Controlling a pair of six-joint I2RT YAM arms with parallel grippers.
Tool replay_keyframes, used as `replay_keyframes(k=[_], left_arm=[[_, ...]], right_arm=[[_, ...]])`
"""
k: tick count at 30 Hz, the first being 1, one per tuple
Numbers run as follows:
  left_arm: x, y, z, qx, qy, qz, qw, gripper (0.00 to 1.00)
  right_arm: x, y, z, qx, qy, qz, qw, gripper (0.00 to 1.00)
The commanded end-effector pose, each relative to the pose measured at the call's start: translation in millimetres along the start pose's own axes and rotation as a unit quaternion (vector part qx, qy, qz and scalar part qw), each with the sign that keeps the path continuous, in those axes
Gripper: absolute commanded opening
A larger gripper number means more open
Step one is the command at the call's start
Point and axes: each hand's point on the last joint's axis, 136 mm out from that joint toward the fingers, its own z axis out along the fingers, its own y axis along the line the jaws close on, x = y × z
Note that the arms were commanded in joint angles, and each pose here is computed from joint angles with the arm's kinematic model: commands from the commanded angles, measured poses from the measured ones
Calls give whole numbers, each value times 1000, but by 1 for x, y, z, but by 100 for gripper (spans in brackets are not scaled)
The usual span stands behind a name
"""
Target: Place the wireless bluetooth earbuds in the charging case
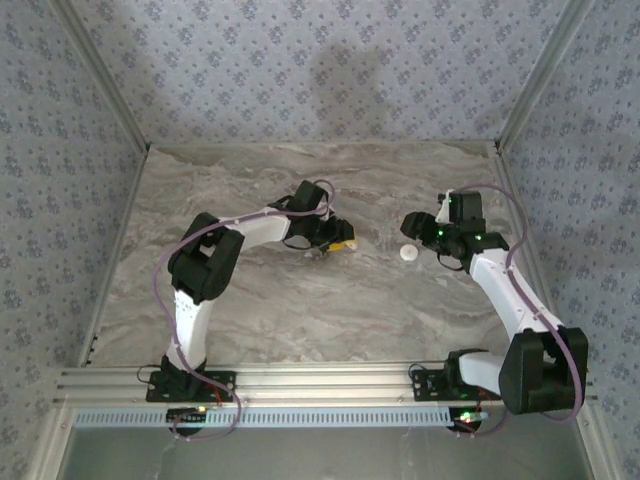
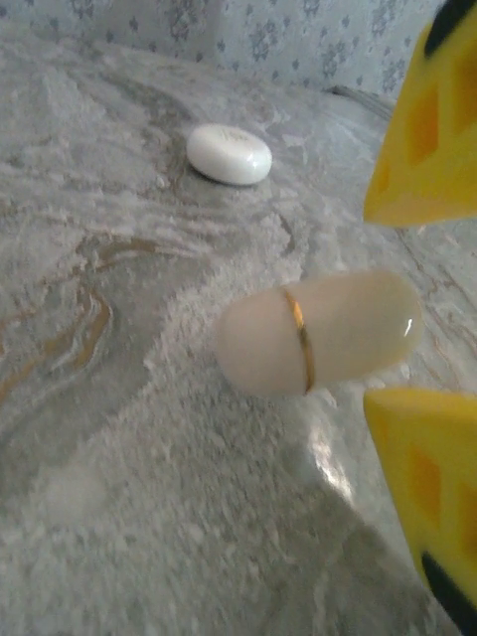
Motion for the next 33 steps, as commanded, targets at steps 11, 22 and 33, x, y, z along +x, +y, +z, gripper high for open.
replay_keyframes(k=[11, 22, 33], left_arm=[[-20, 41, -102, -129, -84, 31, 988, 100], [-43, 72, -311, -330, -376, 150, 853, 100], [-2, 190, -380, -442, -507, 96, 733, 100]], right_arm=[[-12, -22, -12, 46, -34, -35, 998, 74], [-49, -74, -28, 170, -196, -176, 950, 100], [-43, -101, -9, 154, -284, -238, 916, 100]])
